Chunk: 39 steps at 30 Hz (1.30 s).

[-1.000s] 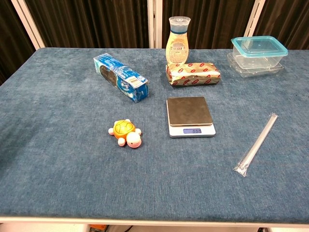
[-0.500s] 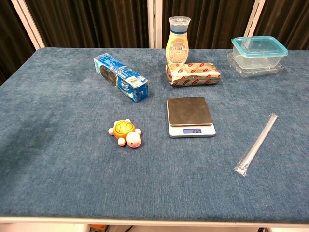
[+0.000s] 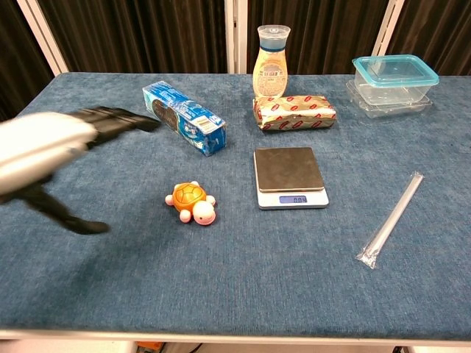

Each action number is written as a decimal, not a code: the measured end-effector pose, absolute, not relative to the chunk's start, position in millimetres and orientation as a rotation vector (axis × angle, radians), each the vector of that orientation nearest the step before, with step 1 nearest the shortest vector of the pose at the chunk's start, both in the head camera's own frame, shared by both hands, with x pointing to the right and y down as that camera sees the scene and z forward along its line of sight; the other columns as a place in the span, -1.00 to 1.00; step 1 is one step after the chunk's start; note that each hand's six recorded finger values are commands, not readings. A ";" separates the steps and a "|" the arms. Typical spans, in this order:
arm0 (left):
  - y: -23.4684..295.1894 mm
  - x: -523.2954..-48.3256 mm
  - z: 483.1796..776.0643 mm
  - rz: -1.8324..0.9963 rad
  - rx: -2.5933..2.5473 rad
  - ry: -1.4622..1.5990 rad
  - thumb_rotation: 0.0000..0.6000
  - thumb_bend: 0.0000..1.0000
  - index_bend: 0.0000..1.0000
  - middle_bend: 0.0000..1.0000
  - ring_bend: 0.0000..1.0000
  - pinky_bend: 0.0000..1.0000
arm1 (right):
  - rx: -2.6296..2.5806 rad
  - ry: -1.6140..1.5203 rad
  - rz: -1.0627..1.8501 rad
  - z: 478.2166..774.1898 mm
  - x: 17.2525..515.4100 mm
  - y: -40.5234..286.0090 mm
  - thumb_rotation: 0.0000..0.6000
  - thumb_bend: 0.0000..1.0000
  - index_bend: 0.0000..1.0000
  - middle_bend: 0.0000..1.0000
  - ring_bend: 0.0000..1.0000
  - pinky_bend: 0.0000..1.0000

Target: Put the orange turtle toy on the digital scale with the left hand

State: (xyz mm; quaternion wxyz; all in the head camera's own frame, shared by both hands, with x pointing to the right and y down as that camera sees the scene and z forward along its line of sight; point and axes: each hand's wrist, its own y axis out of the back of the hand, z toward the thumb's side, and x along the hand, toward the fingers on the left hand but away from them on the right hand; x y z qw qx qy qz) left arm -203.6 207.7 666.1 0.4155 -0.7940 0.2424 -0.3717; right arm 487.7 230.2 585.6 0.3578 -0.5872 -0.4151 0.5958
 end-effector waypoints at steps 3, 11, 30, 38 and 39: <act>206.2 -181.9 677.6 -0.907 -2.017 0.582 1.00 -0.74 -0.93 -0.84 -1.00 -1.00 | -1.512 -1.071 1.543 585.3 490.0 231.8 1.00 -0.59 -1.00 -1.00 -1.00 -1.00; 197.7 -155.0 710.9 -0.932 -2.062 0.535 1.00 -0.69 -0.90 -0.81 -1.00 -0.96 | -1.503 -1.083 1.547 582.0 495.5 234.6 1.00 -0.59 -1.00 -1.00 -1.00 -1.00; 195.8 -145.0 733.6 -0.977 -2.037 0.502 1.00 -0.38 -0.41 -0.35 -0.45 -0.25 | -1.509 -1.077 1.564 584.5 501.3 234.1 1.00 -0.58 -1.00 -1.00 -1.00 -1.00; 193.6 -143.5 737.5 -0.982 -2.022 0.516 1.00 -0.38 -0.11 -0.04 -0.08 0.07 | -1.507 -1.078 1.573 584.2 503.1 234.3 1.00 -0.58 -1.00 -1.00 -1.00 -1.00; 193.7 -143.5 738.1 -0.983 -2.022 0.519 1.00 -0.38 -0.07 0.00 -0.06 0.09 | -1.509 -1.077 1.574 584.5 503.2 234.6 1.00 -0.58 -1.00 -1.00 -1.00 -1.00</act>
